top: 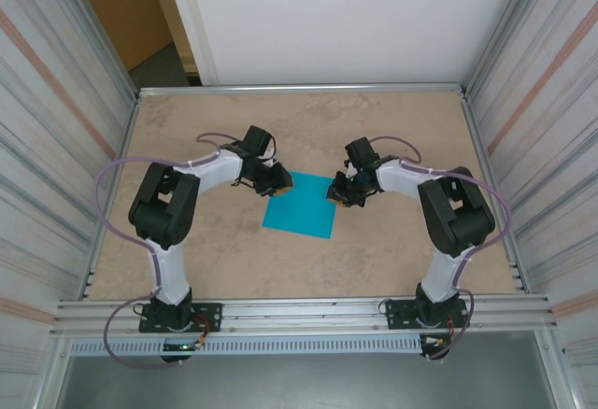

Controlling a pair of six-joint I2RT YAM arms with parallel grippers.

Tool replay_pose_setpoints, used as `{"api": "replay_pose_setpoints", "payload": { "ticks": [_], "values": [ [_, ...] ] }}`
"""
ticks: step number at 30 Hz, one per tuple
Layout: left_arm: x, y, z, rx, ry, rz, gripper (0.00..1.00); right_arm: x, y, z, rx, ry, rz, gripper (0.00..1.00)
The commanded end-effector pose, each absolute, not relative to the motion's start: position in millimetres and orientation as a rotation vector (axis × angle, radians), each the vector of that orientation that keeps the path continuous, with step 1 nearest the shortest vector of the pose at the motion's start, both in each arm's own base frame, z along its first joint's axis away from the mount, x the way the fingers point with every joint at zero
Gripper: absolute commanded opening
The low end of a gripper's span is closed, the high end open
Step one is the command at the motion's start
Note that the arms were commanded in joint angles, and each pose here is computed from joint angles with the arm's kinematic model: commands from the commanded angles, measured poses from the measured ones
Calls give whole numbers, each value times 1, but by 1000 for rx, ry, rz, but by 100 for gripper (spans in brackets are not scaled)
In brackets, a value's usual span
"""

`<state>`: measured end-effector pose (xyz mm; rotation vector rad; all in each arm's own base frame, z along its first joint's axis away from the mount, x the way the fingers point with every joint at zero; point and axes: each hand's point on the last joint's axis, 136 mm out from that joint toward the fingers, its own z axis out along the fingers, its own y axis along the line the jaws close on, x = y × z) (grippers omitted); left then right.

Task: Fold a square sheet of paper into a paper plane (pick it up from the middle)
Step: Move the square sheet of paper to the center of the table, then first fold in half a square sheet of paper at the center of the table.

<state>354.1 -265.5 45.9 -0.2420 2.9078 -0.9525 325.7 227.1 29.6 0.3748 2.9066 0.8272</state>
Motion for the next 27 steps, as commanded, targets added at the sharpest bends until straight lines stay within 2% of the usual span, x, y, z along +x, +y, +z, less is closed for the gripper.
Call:
{"api": "replay_pose_setpoints", "payload": {
  "ticks": [1, 17, 25, 27],
  "values": [
    [351, -263, 44, -205, 2949, -948, 20, 334, 231, 33, 350, 2910, 810, 17],
    [290, -242, 4, -354, 3088, -822, 20, 347, 231, 3, 294, 2986, 729, 20],
    [302, -245, 24, -321, 3022, -848, 20, 360, 235, 31, 231, 2933, 783, 20],
    [306, -247, 33, -299, 2995, -869, 16, 354, 233, 47, 223, 2905, 813, 20]
  ]
}}
